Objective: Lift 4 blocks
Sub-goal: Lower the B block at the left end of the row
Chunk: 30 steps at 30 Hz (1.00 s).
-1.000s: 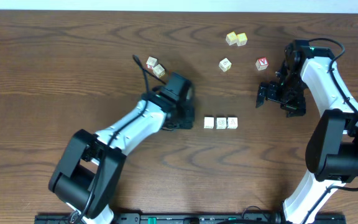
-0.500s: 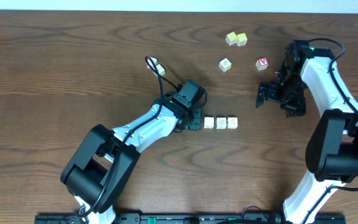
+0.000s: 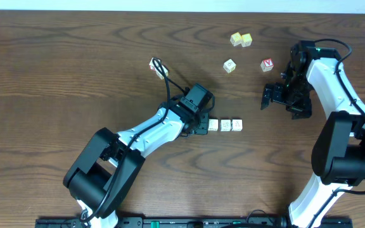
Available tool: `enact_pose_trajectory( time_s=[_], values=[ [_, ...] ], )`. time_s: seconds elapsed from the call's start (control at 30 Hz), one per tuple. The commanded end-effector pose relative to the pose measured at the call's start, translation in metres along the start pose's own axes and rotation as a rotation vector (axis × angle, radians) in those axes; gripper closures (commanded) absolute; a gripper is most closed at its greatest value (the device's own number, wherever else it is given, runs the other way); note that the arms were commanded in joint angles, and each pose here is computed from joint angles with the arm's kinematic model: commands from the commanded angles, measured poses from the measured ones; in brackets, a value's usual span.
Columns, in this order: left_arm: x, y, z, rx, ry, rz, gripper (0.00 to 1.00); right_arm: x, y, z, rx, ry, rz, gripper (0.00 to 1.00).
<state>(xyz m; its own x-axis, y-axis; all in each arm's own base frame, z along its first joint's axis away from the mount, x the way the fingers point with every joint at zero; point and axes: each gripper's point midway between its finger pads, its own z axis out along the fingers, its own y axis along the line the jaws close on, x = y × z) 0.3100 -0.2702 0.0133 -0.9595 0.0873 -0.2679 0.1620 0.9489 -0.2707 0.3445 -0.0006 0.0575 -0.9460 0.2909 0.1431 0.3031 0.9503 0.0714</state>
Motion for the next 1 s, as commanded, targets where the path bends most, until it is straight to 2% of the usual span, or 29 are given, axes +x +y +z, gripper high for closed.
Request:
enact_pose_trajectory(
  time_s=[0.0,0.17,0.97],
  values=[
    [-0.005,0.000,0.004,-0.013,-0.010,-0.006,0.62,0.002,0.002,-0.004,-0.007,-0.008,-0.017,0.01],
    [-0.007,-0.001,0.004,-0.006,-0.020,-0.005,0.57,0.002,0.002,-0.004,-0.007,-0.008,-0.017,0.01],
    [-0.020,-0.006,0.003,0.011,-0.073,-0.007,0.60,0.002,0.002,-0.004,-0.007,-0.008,-0.017,0.01]
  ],
)
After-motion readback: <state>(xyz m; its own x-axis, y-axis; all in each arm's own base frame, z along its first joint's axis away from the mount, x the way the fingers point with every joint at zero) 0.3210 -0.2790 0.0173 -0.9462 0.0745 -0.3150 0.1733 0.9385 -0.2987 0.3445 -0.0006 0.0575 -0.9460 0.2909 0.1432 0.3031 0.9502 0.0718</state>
